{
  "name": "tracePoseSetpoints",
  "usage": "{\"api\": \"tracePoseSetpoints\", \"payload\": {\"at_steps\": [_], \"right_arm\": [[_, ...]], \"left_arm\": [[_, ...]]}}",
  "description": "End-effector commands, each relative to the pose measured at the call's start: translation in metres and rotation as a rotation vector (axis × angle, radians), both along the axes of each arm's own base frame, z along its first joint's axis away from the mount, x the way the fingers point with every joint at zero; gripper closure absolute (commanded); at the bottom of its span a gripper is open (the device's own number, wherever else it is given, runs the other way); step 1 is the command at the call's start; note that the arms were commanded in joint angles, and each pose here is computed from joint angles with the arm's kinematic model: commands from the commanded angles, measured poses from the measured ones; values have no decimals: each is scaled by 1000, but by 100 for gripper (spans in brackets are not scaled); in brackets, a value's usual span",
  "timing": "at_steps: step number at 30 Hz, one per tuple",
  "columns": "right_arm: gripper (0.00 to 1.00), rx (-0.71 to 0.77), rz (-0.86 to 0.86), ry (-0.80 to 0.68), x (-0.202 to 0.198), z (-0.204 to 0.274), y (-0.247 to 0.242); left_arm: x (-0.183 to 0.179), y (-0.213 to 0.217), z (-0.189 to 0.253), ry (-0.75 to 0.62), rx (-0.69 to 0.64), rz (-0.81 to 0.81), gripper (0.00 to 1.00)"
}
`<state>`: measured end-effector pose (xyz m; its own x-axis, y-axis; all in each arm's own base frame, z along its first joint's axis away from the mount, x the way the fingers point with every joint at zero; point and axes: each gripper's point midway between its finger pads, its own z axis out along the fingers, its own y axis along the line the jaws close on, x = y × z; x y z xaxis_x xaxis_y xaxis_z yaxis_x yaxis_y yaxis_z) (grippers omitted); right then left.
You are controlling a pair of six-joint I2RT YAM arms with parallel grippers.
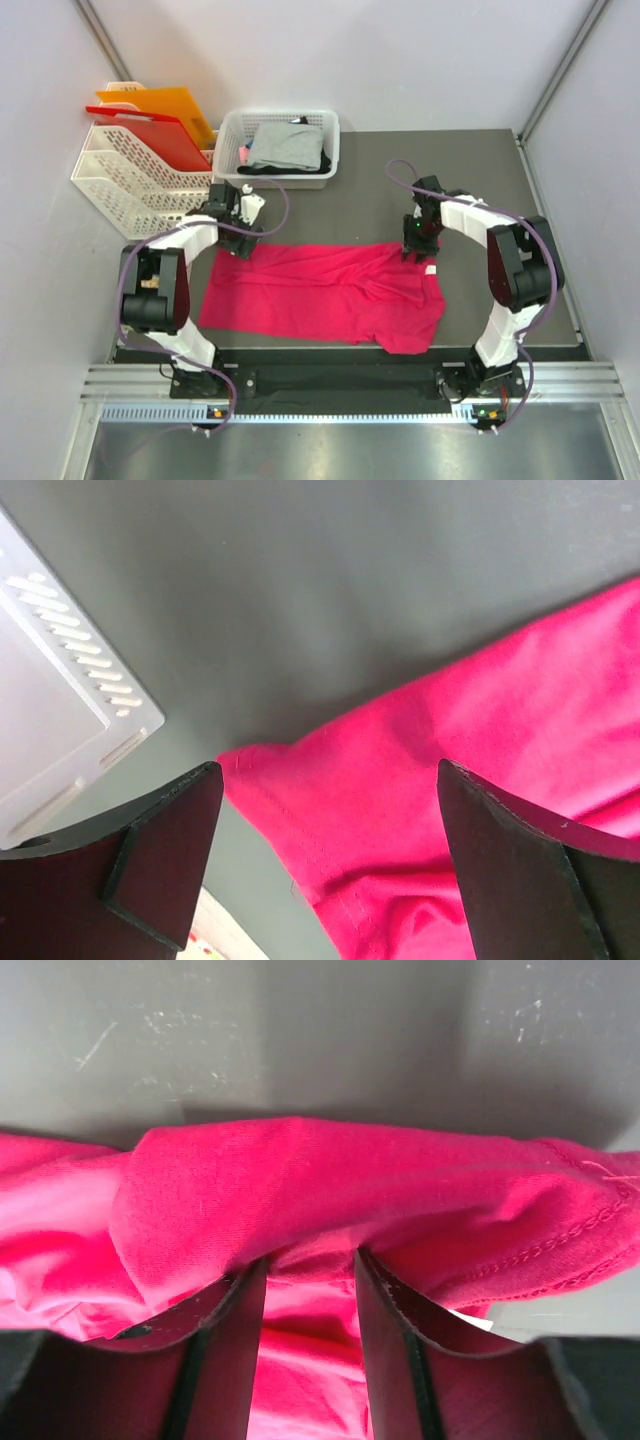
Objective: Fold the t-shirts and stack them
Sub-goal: Fold the flattened tshirt in 1/3 of the way
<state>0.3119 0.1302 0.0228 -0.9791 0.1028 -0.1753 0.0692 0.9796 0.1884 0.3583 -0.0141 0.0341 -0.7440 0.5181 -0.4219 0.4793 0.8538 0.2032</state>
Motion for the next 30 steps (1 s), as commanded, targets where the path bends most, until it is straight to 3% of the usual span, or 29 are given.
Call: {"api": "tracePoseSetpoints", "payload": {"at_steps": [1, 15, 23, 30], "right_arm": [[60, -13, 0, -4, 11, -11, -5], [66, -149, -134, 13, 39, -4, -76], [66, -149, -143, 16, 60, -12, -78], [68, -143, -211, -22, 95, -9, -100]], "left_arm": [[4, -13, 37, -125, -66, -22, 8], [7, -33, -10, 16, -72, -62, 11], [11, -47, -24, 25, -83, -61, 11], [32, -90, -17, -49, -97, -87, 12]]}}
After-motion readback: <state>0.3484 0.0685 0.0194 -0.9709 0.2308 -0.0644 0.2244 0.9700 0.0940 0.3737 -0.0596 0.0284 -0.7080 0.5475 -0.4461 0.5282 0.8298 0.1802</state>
